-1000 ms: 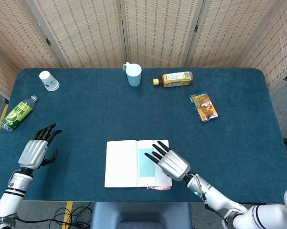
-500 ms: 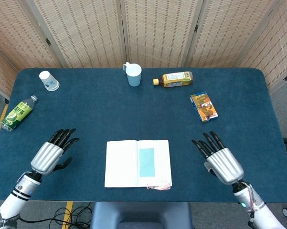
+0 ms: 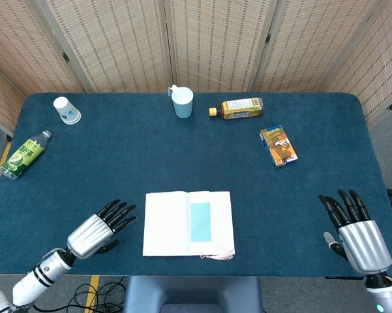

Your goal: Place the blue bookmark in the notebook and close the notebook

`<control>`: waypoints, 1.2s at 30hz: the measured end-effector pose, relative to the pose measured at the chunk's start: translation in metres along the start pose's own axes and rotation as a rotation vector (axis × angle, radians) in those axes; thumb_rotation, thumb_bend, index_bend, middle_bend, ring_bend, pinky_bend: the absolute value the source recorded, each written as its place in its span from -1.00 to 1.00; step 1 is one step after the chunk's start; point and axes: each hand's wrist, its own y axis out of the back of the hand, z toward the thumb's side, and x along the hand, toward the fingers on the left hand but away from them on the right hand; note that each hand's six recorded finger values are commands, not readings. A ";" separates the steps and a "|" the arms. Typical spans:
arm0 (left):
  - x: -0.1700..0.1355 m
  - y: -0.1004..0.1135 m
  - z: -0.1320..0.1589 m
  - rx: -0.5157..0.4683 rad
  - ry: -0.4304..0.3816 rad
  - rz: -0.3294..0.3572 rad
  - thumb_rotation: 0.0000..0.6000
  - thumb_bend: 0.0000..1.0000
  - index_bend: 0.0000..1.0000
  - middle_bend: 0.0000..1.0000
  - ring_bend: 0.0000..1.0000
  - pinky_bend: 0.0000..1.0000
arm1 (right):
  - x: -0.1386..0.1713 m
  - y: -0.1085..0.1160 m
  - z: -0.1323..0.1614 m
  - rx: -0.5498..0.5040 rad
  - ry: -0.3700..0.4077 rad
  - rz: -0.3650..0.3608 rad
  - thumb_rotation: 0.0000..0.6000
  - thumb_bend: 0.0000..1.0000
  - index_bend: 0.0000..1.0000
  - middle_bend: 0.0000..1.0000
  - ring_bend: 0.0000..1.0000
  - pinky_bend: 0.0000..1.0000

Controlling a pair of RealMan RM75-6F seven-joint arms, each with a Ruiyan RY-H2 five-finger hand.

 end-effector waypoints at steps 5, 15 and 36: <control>0.007 -0.010 0.017 0.044 -0.073 -0.007 1.00 -0.32 -0.87 -1.00 -1.00 -0.78 | 0.002 -0.001 -0.002 -0.003 -0.009 -0.004 1.00 -0.58 -1.00 -0.63 -1.00 -0.97; 0.033 -0.031 0.048 0.138 -0.184 -0.009 1.00 -0.33 -0.93 -1.00 -1.00 -0.78 | 0.004 -0.003 -0.005 -0.012 -0.025 -0.002 1.00 -0.58 -1.00 -0.63 -1.00 -0.98; 0.047 -0.052 0.069 0.167 -0.176 -0.070 1.00 -0.48 -1.00 -1.00 -1.00 -0.78 | 0.010 -0.005 -0.013 -0.029 -0.050 0.005 1.00 -0.59 -1.00 -0.63 -1.00 -0.98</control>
